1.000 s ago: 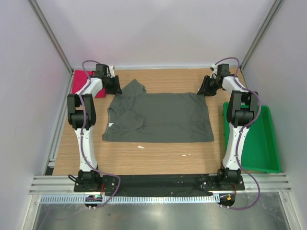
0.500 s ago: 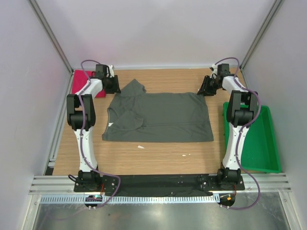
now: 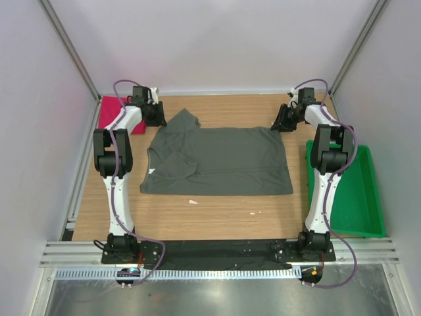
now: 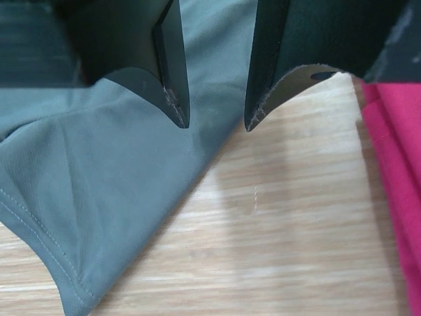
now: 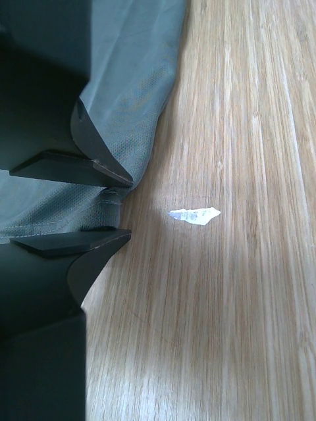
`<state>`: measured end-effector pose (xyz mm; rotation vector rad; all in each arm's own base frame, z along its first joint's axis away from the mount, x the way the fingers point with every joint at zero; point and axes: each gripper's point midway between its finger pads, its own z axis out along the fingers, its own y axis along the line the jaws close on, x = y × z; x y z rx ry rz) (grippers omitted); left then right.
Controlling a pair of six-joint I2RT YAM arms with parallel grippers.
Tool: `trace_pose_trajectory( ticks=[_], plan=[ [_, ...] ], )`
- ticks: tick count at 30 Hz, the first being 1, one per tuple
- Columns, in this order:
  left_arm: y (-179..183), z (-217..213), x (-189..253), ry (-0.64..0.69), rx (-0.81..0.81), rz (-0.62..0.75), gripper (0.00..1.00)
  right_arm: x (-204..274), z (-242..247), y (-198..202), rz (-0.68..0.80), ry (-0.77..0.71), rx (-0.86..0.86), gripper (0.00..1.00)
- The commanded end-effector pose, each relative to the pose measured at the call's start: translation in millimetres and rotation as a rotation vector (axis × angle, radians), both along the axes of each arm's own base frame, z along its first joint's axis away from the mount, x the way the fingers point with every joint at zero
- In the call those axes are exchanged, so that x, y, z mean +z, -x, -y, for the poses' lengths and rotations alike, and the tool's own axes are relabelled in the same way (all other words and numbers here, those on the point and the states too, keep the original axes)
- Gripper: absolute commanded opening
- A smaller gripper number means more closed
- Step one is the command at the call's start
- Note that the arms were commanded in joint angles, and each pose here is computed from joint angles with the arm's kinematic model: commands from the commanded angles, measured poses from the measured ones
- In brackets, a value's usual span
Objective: Fold and stack the t-shirts
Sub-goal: Fold the tshirt
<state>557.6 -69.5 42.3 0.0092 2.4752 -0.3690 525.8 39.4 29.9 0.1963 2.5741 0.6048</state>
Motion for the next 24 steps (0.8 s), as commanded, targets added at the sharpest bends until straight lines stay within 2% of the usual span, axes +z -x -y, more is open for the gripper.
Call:
trace_pose_trajectory(
  ticks=[1, 13, 16, 18, 21, 22, 24],
  plan=[
    [-8, 9, 6, 0.003, -0.06, 0.002, 0.4, -5, 0, 0, -0.02, 0.002, 0.003, 0.38],
    [-7, 18, -2, 0.02, -0.084, -0.041, 0.31, -2, 6, -8, -0.016, 0.024, -0.016, 0.43],
    [-7, 19, -1, 0.03, -0.088, -0.042, 0.24, -4, 6, -8, -0.022, 0.027, -0.013, 0.43],
    [-9, 21, -1, 0.039, -0.091, -0.04, 0.14, -3, 6, -9, -0.022, 0.025, -0.017, 0.42],
    [-10, 22, -1, 0.049, -0.088, -0.04, 0.04, -1, 5, -11, -0.016, 0.017, -0.022, 0.38],
    [-12, 23, 0, 0.056, -0.087, -0.038, 0.01, 1, 3, -12, -0.011, 0.012, -0.017, 0.3],
    [-13, 25, 2, 0.064, -0.086, -0.035, 0.0, 1, 3, -13, -0.012, 0.009, -0.022, 0.2]
  ],
)
